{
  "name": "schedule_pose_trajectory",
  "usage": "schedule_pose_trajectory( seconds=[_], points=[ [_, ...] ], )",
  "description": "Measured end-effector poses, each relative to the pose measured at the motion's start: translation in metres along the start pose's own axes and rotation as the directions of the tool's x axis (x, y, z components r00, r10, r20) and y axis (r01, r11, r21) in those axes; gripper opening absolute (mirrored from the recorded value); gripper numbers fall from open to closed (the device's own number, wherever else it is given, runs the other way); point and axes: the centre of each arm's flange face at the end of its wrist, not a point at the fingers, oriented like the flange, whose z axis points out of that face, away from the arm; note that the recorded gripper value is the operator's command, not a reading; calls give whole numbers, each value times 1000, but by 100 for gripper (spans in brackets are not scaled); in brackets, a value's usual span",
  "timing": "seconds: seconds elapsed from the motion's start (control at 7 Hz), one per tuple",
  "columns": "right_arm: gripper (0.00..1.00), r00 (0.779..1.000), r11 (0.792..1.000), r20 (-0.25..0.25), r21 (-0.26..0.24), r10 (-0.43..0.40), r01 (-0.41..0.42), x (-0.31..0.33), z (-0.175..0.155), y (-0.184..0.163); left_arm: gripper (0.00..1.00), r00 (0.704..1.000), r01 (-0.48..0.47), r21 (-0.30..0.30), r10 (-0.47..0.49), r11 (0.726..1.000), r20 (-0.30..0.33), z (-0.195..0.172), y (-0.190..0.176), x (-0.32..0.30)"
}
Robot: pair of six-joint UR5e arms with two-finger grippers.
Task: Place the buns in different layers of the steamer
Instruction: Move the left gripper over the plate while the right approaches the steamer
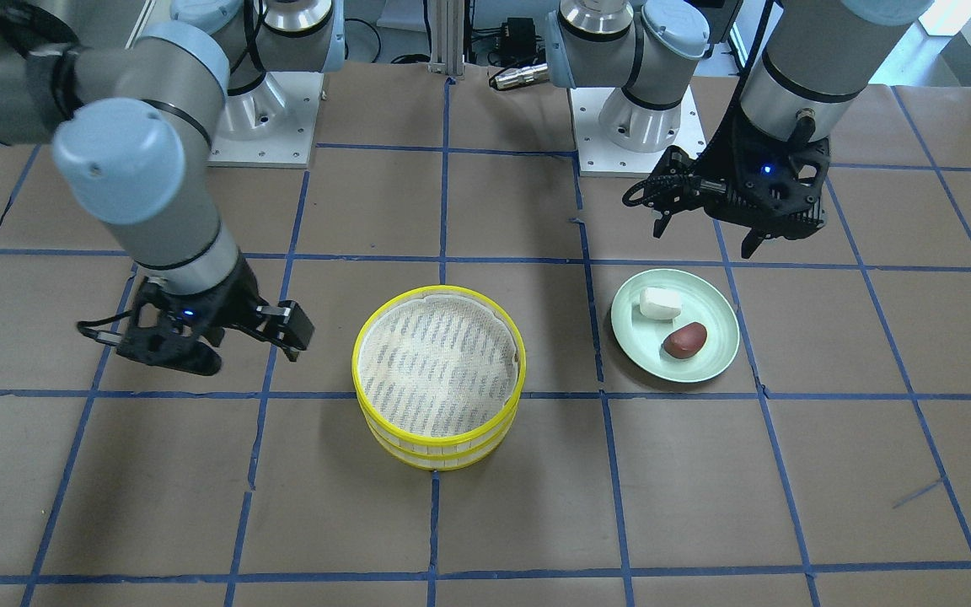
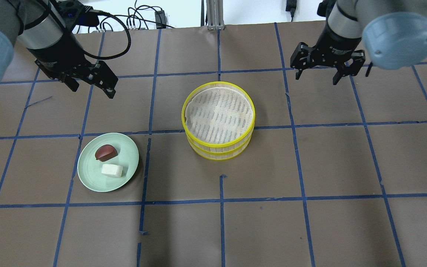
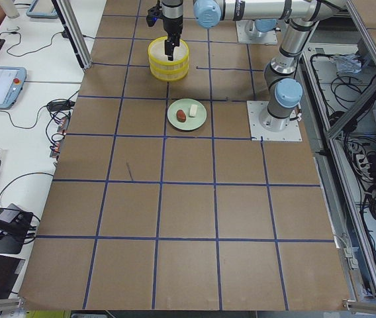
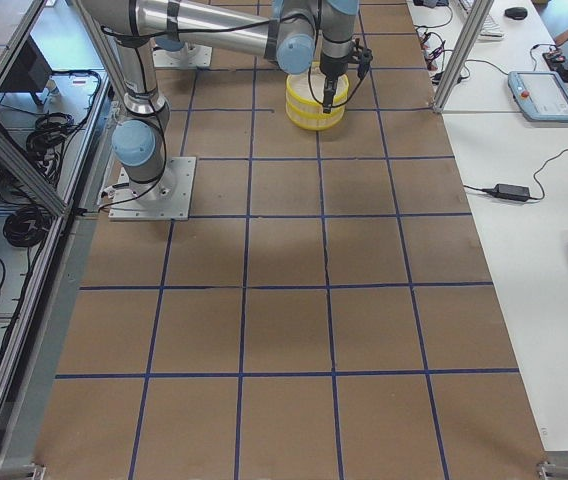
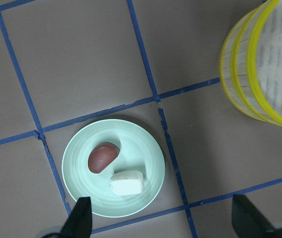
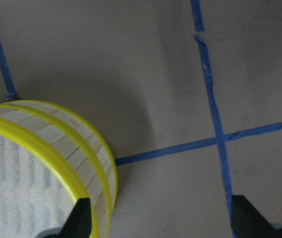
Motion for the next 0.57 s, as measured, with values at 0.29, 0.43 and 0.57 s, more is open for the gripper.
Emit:
schedule_pose_trajectory(
  seconds=[0.29, 0.43, 0.57],
  points=[
    [100, 994, 994, -6, 2, -109, 109, -15, -60, 37, 100, 1000, 1, 1, -1, 1000, 0, 0, 0, 0],
    [100, 982, 983, -13, -2, -186, 186, -18, -71, 47, 100, 1000, 2, 1, -2, 1000, 0, 0, 0, -1],
    [100, 976, 976, -18, -10, -217, 216, -17, -73, 50, 100, 1000, 3, 0, -3, 1000, 0, 0, 0, -3]
  ],
)
